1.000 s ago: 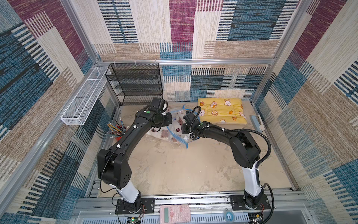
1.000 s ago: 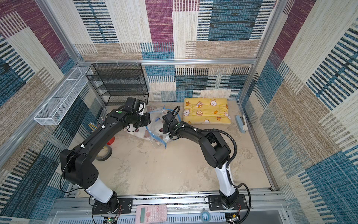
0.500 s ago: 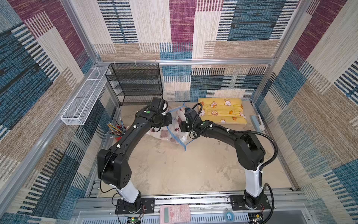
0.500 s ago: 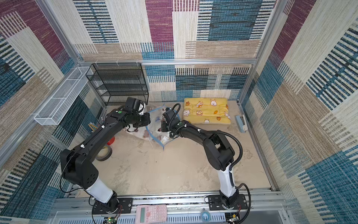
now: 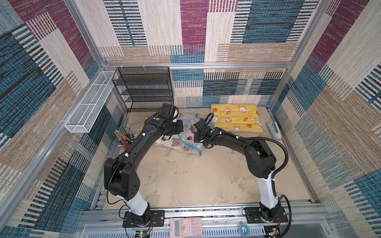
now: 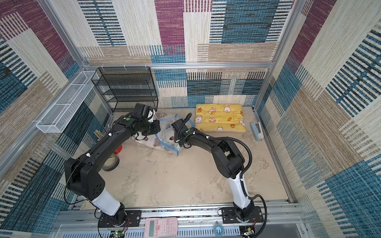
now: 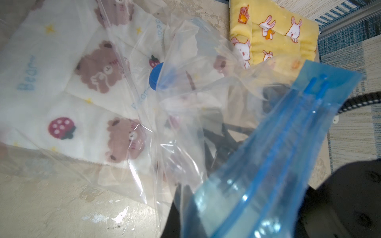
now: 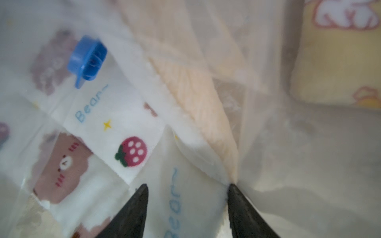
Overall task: Take the blanket out of the vacuum bag
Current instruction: Take out the blanket from the vacuum bag.
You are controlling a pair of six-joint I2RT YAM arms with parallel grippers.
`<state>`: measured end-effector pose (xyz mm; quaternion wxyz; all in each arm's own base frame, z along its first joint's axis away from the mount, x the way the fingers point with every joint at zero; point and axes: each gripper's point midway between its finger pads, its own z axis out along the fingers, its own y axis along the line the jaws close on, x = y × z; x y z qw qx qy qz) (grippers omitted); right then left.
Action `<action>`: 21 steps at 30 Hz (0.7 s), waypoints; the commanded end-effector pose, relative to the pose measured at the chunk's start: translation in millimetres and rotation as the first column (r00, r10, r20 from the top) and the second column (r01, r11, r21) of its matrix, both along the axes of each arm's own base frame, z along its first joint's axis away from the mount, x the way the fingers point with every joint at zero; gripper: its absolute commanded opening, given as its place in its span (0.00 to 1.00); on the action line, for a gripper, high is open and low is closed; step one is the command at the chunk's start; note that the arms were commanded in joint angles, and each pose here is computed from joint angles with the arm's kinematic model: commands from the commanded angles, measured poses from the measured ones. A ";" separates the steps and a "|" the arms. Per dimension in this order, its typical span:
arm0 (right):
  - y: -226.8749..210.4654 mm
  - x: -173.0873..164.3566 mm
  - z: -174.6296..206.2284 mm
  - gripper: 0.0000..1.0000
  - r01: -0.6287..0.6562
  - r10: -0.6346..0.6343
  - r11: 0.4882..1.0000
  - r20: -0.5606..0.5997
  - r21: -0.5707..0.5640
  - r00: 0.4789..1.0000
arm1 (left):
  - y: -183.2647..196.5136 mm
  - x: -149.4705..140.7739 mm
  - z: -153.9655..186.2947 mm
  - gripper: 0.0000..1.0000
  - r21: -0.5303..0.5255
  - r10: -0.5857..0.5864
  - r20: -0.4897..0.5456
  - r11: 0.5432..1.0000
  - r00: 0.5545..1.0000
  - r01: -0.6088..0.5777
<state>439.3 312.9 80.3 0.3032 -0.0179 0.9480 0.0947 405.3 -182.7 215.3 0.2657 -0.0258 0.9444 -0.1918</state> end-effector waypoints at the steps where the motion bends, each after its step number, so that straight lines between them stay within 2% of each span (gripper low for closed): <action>1: 15.9 3.2 -2.8 0.63 -0.008 0.010 0.998 -0.027 0.067 1.000 | 0.0 -1.5 -0.2 0.00 -0.007 0.002 -0.008 1.000 1.000 -0.002; 4: 36.4 -0.1 -6.9 0.61 -0.061 0.070 0.986 -0.058 0.154 0.996 | -1.2 -1.9 0.2 0.00 -0.009 -0.001 -0.008 1.000 1.000 0.001; 14: 69.6 -3.2 6.2 0.41 -0.152 0.177 0.936 -0.052 0.317 0.983 | -2.4 -2.3 0.8 0.00 -0.017 -0.004 -0.010 1.000 1.000 0.003; 17: 67.5 0.0 4.8 0.42 -0.139 0.163 0.943 -0.054 0.303 0.985 | -2.4 -2.3 0.5 0.00 -0.016 -0.004 -0.010 1.000 1.000 0.004; 21: 47.3 5.1 -11.4 0.56 -0.061 0.076 0.978 -0.069 0.202 0.995 | -1.9 -2.2 1.6 0.00 -0.016 -0.003 -0.007 1.000 1.000 0.002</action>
